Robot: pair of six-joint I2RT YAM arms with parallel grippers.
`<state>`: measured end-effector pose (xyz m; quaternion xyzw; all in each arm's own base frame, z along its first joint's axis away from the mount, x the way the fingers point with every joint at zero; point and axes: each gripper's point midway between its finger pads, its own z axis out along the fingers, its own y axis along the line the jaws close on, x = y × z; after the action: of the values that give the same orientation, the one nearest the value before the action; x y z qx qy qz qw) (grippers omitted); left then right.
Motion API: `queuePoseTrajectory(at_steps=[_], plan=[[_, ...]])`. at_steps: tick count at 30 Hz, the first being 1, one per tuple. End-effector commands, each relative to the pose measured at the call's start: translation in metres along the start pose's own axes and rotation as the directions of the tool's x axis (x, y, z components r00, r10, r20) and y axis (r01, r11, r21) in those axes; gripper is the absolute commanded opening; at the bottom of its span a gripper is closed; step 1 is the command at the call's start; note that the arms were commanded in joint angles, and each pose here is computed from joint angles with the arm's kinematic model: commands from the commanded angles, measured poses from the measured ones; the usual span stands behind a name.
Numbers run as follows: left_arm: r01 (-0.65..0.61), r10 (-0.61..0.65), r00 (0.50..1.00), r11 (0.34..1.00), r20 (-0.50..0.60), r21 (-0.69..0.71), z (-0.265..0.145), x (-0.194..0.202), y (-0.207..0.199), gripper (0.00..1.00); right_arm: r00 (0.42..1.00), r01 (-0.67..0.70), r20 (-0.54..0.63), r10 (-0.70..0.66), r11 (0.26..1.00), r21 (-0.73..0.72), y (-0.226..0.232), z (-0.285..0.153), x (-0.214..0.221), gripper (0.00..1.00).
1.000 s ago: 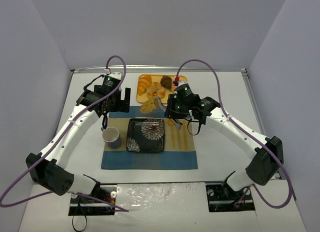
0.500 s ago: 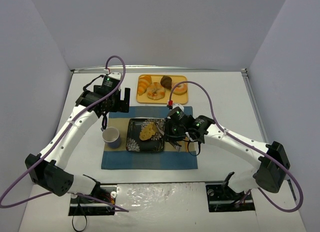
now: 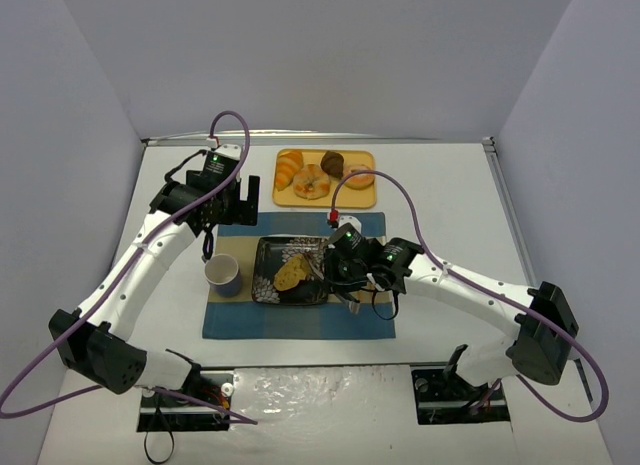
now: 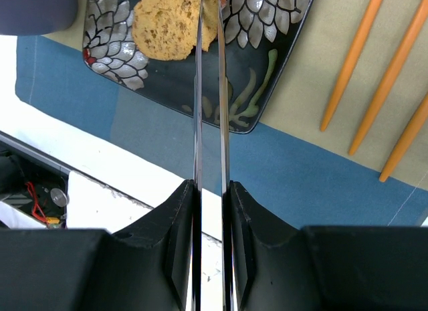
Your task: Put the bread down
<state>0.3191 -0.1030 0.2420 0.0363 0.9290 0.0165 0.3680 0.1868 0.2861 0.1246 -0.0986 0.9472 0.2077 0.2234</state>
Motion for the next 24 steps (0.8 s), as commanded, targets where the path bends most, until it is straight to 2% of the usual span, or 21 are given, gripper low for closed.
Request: queuePoseTrajectory(at_steps=[1, 4, 8, 14, 24], plan=[[0.032, -0.032, 0.996, 0.999, 0.086, -0.005, -0.020, -0.021, 0.008, 0.97, 0.998, -0.012, 0.060, 0.013, 1.000, -0.023, 0.012, -0.004, -0.017, 0.23], [0.031, -0.030, 0.996, 1.000, 0.085, -0.004, -0.020, -0.022, 0.007, 0.97, 0.998, -0.007, 0.059, 0.009, 1.000, -0.023, 0.014, -0.005, -0.017, 0.38], [0.033, -0.033, 0.995, 0.999, 0.089, 0.000, -0.020, -0.023, 0.006, 0.97, 0.998, 0.000, 0.060, 0.001, 1.000, -0.026, 0.016, -0.008, -0.018, 0.45], [0.031, -0.031, 0.996, 1.000, 0.086, -0.002, -0.018, -0.022, 0.006, 0.97, 0.998, 0.007, 0.070, -0.004, 1.000, -0.030, 0.019, -0.017, -0.023, 0.46], [0.028, -0.028, 0.996, 1.000, 0.086, -0.004, -0.017, -0.023, 0.006, 0.97, 0.983, -0.006, 0.185, 0.002, 1.000, 0.023, 0.017, -0.040, -0.061, 0.48]])
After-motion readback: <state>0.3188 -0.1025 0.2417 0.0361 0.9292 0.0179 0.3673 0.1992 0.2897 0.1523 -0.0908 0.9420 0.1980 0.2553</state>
